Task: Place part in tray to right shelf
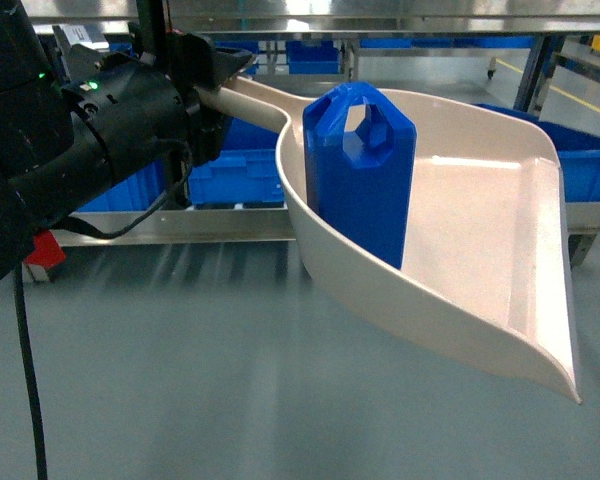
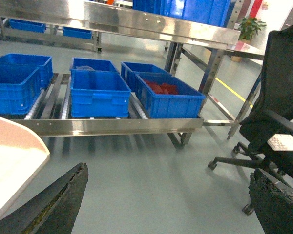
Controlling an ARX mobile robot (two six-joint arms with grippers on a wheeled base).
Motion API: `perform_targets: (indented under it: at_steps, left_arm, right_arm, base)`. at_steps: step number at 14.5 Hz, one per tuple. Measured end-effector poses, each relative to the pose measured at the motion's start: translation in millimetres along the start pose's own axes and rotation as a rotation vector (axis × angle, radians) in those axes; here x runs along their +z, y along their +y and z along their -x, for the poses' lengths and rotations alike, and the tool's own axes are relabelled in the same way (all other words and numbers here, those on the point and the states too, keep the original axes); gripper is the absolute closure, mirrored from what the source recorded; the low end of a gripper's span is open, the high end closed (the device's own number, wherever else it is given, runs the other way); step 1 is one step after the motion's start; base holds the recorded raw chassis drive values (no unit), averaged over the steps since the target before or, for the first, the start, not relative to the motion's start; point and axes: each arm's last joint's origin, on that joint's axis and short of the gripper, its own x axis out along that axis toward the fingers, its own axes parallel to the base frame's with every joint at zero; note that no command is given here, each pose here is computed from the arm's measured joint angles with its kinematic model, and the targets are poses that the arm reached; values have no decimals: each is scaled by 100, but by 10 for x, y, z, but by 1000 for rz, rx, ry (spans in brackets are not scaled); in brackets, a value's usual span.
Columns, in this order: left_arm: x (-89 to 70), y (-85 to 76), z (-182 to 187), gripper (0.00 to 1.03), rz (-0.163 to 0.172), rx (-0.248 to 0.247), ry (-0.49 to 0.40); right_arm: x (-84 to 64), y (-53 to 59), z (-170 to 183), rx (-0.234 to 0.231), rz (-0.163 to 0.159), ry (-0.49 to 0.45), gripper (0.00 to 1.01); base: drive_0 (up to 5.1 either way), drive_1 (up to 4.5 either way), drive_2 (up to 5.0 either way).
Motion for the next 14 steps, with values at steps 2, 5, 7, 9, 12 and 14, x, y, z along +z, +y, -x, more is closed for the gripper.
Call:
perform_targets:
  at_steps: [2,5,7,9,12,14]
  left_arm:
    - [-2,0,1,91,0,0,0]
    - [-2,0,1,91,0,-1,1]
    - [-2,0,1,91,0,0,0]
    - [-2,0,1,91,0,-1,1]
    - [-2,1,1,91,0,0,0]
    - [-1,1,2,91,0,0,0]
  right_arm:
    - [-1,0,0,0,1,1,3]
    - [-1,0,0,0,1,1,3]
    - [1,0,0,0,-1,-1,3]
    - [0,0,0,0,0,0,3]
    - [0,0,0,-1,0,0,3]
    - [1,0,0,-1,0,-1,3]
  base:
    - [0,0,0]
    - [0,0,0]
    - [0,0,0]
    - [0,0,0]
    - [0,0,0]
    - [0,0,0]
